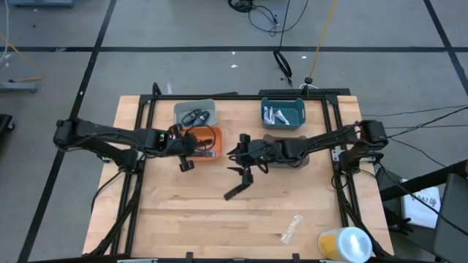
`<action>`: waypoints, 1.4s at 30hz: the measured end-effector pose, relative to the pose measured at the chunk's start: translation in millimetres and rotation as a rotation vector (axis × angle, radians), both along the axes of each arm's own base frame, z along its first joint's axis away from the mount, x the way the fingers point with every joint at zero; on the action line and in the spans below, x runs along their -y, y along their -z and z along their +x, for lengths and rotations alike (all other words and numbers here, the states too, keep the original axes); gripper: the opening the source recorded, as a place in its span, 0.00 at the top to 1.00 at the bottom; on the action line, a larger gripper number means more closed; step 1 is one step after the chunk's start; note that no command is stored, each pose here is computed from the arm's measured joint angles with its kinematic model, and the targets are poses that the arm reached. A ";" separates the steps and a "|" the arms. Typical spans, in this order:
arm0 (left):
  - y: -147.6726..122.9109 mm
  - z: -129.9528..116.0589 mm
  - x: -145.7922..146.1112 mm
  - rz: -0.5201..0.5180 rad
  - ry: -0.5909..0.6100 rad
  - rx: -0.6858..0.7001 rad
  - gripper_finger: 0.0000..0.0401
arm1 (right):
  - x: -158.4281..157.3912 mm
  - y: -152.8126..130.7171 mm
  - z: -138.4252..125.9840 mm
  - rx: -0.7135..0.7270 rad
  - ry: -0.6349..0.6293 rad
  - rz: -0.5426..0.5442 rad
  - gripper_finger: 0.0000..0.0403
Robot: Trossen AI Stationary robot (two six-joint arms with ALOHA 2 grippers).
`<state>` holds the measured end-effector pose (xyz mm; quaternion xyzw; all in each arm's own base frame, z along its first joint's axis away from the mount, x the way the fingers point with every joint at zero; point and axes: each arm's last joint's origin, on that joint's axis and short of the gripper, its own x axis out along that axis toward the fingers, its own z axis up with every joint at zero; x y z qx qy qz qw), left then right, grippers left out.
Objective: Pick & Place Travel size toiletries
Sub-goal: Put the black comb into the orange bin
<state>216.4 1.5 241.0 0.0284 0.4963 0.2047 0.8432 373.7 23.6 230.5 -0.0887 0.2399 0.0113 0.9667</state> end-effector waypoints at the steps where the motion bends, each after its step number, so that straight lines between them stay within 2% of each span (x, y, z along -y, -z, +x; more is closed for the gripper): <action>1: 5.1 0.2 -3.3 -0.019 0.004 0.002 1.00 | 1.1 -5.2 -3.2 0.000 0.002 0.000 0.40; 5: 26.8 0.7 -16.2 -0.086 0.027 0.040 1.00 | 3.9 -19.7 -14.6 -0.009 0.012 0.005 0.42; 9: 40.2 -2.7 -30.0 -0.108 0.001 0.053 1.00 | 6.7 -27.2 -29.3 -0.019 0.049 0.013 0.44; 12: 48.7 -5.6 -39.6 -0.132 -0.010 0.070 1.00 | 8.1 -22.5 -42.6 -0.024 0.061 0.032 0.44; 18: 57.8 -11.8 -51.1 -0.193 -0.072 0.078 0.97 | 7.8 -7.0 -62.5 0.067 0.078 0.094 0.43; 23: 57.6 -12.0 -52.7 -0.176 -0.097 0.082 0.85 | 6.2 9.3 -76.2 0.145 0.065 0.103 0.44; 30: 57.6 -13.4 -54.4 -0.121 -0.137 0.066 0.59 | 7.1 25.4 -86.4 0.208 0.077 0.149 0.44; 33: 51.2 -11.0 -54.5 -0.124 -0.132 0.074 0.49 | 7.0 31.3 -89.4 0.190 0.081 0.175 0.43; 36: 32.1 -10.2 -49.6 -0.120 -0.102 0.129 0.43 | 5.1 31.2 -89.9 0.202 0.040 0.199 0.43; 42: -8.3 6.4 -25.2 -0.130 0.003 0.282 0.41 | -12.8 33.1 -90.4 0.192 -0.030 0.110 0.37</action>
